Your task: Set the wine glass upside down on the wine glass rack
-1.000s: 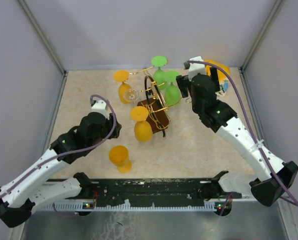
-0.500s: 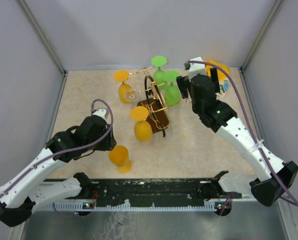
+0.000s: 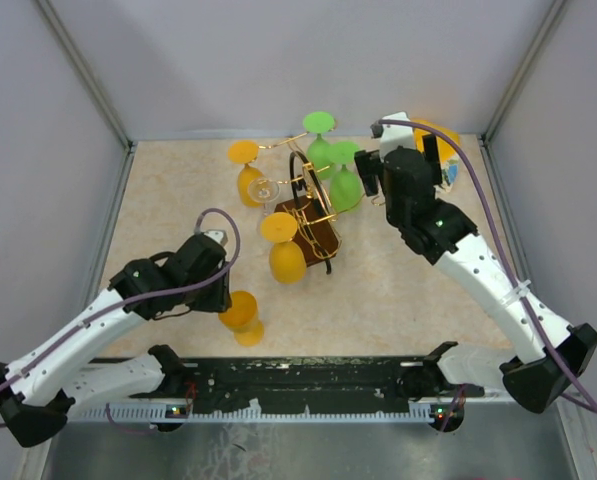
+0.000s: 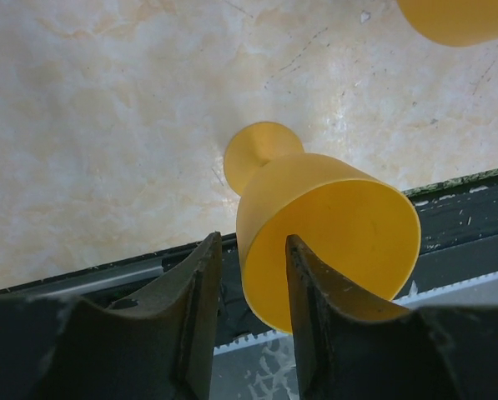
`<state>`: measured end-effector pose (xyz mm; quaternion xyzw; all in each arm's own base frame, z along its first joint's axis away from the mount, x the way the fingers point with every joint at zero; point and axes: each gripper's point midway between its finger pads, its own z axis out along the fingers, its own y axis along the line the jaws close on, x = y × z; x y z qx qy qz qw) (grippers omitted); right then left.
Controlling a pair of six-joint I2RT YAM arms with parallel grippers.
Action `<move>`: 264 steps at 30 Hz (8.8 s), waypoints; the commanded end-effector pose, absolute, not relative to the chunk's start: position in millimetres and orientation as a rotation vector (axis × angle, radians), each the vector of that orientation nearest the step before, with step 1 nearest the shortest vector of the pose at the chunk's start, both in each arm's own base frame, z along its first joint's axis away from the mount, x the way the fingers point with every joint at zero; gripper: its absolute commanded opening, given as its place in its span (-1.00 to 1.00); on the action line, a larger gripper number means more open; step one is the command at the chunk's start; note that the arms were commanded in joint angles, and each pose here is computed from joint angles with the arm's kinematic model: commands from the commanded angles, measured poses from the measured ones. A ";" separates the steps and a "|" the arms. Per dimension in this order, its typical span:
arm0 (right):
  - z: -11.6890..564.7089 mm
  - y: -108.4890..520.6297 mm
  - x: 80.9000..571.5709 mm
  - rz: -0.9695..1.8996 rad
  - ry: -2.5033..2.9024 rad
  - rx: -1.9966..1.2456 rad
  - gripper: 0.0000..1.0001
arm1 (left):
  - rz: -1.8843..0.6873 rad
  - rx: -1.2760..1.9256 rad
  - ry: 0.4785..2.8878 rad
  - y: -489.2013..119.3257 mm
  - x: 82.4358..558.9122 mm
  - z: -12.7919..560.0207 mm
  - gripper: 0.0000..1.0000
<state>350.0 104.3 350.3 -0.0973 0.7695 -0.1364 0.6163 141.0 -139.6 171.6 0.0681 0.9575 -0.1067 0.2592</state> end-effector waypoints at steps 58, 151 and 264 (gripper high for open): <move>460.6 172.3 322.6 0.331 1.588 -0.207 0.99 | 0.411 0.252 0.900 -146.5 292.7 519.4 -1.00; 575.0 307.1 275.1 1.503 1.065 -0.277 -0.69 | -0.712 0.165 0.518 -258.9 236.2 501.6 -1.00; 315.7 161.4 277.8 0.396 1.182 -0.300 -1.00 | -0.296 0.246 1.437 -186.3 365.1 376.9 0.47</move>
